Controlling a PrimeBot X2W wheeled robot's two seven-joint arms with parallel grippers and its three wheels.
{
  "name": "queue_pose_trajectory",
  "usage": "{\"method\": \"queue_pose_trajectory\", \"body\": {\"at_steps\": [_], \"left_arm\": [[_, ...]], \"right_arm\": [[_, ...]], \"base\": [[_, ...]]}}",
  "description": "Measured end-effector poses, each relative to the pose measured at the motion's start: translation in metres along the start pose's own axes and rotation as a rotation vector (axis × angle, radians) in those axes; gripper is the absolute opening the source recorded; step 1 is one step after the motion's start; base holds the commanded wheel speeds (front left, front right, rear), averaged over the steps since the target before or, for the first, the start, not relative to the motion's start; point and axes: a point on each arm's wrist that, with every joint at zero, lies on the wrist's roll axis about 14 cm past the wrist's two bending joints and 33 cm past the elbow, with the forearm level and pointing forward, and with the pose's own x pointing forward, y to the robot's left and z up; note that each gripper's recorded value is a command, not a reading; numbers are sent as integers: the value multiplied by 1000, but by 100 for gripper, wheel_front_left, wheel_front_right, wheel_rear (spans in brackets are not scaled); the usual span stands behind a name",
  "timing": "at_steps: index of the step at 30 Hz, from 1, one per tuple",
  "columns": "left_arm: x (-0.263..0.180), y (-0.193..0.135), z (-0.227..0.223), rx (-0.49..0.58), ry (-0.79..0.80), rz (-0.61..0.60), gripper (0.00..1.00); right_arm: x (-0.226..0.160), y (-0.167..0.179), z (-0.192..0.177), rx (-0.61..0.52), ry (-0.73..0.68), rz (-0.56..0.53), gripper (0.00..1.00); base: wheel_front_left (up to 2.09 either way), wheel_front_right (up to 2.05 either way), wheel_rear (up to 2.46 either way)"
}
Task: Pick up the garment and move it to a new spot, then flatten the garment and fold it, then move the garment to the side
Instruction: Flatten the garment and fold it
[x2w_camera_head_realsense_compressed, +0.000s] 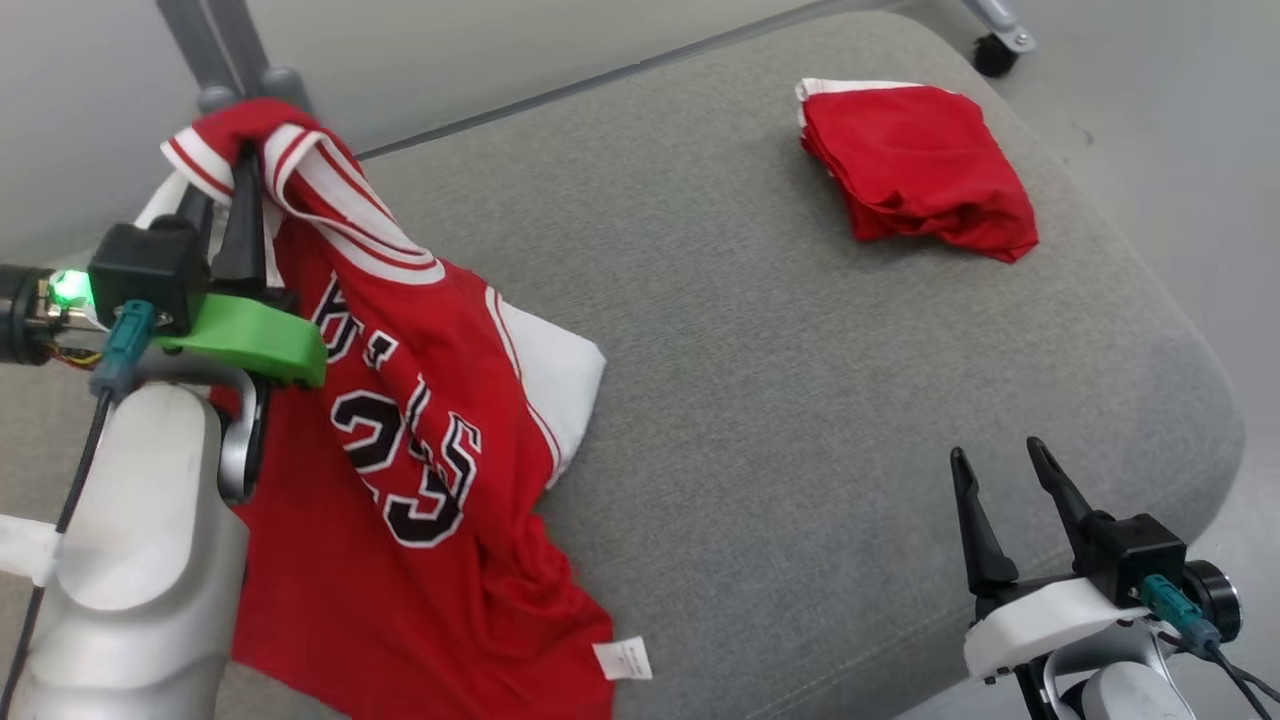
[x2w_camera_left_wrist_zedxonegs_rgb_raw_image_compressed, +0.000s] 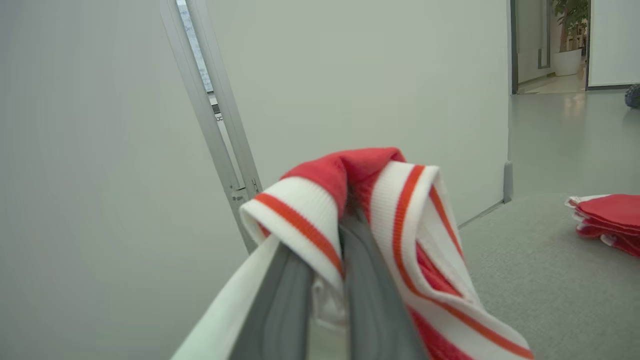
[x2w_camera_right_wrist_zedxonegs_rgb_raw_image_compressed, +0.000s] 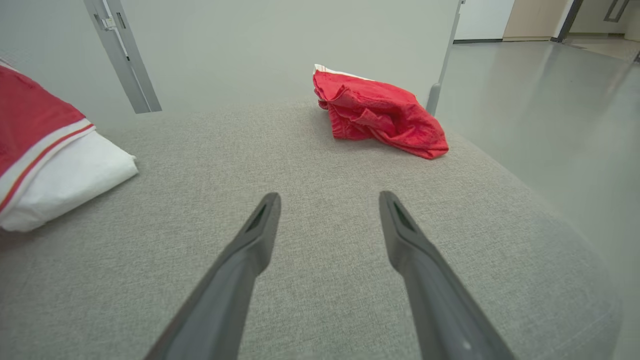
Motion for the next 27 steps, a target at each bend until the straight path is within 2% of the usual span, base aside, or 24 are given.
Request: {"method": "queue_pose_trajectory", "body": {"at_steps": [5,10,19,27], "left_arm": [[22,-32,46,-50,-171,-52,0],[4,-64,71,-102,-260,-127,0],[-42,-80,105,-194,-343,-184,0],[-64,-96,121,-233,-331,-231,0]], "right_arm": [[-25,-36,-8,-4,33,-122,100],[-43,-57,-11,-3,43,-194,100],[-32,-46,-5,1,16,-150,100],[-30,-42,0,7,-7,-132,100]], "base": [[0,0,0],[0,0,0],[0,0,0],[0,0,0]]}}
